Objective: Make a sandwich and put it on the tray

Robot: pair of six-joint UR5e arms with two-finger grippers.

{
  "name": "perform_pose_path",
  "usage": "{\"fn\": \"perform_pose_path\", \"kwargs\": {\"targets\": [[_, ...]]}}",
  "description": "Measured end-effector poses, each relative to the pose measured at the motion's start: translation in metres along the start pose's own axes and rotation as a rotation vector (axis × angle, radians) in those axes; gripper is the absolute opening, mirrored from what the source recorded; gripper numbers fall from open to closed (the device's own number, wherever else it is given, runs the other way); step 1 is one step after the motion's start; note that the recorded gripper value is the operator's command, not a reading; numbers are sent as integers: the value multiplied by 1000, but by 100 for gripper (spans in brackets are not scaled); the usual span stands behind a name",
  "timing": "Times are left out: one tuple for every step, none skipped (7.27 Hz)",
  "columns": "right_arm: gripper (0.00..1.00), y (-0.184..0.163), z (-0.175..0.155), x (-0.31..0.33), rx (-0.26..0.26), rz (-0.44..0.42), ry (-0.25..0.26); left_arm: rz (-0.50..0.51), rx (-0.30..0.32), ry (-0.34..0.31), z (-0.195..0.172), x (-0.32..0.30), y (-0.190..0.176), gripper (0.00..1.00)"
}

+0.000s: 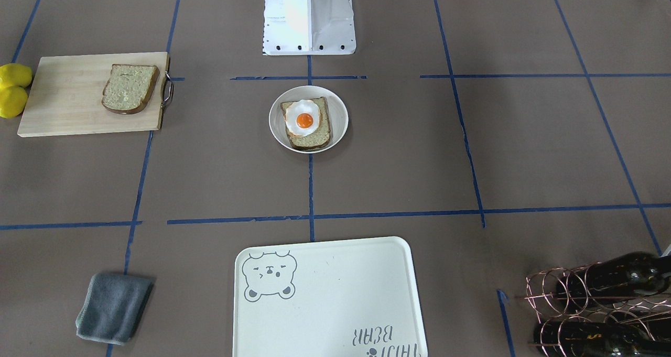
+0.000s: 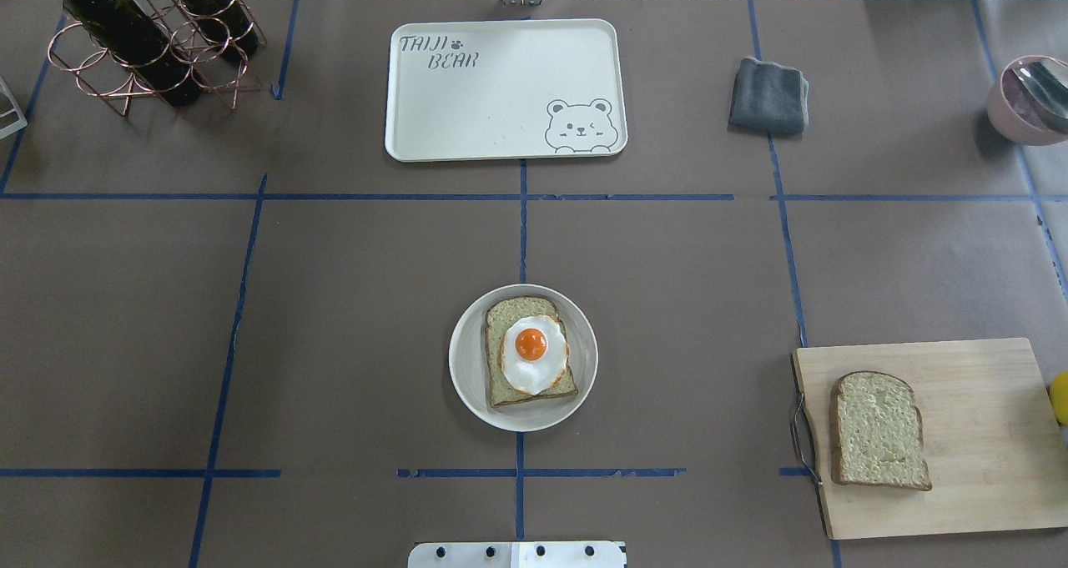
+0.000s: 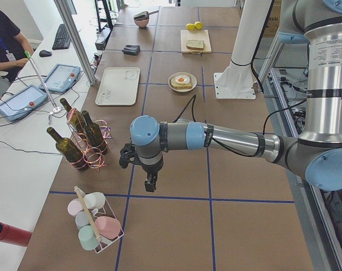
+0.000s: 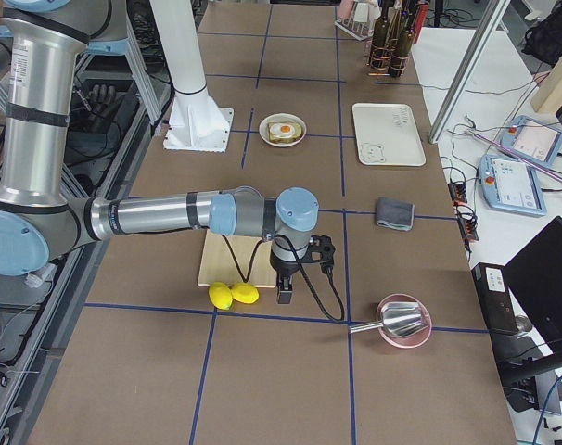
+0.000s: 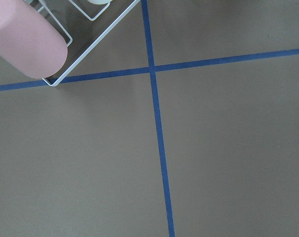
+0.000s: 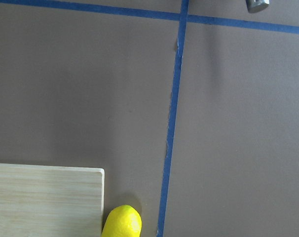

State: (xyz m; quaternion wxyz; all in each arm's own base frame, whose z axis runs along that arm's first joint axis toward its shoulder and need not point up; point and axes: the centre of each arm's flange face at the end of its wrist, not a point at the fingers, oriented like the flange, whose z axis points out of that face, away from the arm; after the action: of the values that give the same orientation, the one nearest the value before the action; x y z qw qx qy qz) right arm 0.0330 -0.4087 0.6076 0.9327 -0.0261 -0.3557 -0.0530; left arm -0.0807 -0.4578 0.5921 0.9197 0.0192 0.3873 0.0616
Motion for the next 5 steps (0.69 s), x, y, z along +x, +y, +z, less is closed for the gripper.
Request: {"fn": "perform_pose_path", "kwargs": {"targets": [[100,0,0,0,0,0,0,5,2,0,-1,1,-1,100],[100,0,-4,-2,8,-2,-4,19,6,-2,-3,2,-2,100],[100,0,-12,-7,26,-9,-19,25,6,-5,-4,2,-2,100],[100,-1,-17,-12,40,-16,-37,22,2,-5,-2,1,-3,100],[100,-1,-19,-14,43,-14,-47,20,2,0,-1,1,-3,100]]}}
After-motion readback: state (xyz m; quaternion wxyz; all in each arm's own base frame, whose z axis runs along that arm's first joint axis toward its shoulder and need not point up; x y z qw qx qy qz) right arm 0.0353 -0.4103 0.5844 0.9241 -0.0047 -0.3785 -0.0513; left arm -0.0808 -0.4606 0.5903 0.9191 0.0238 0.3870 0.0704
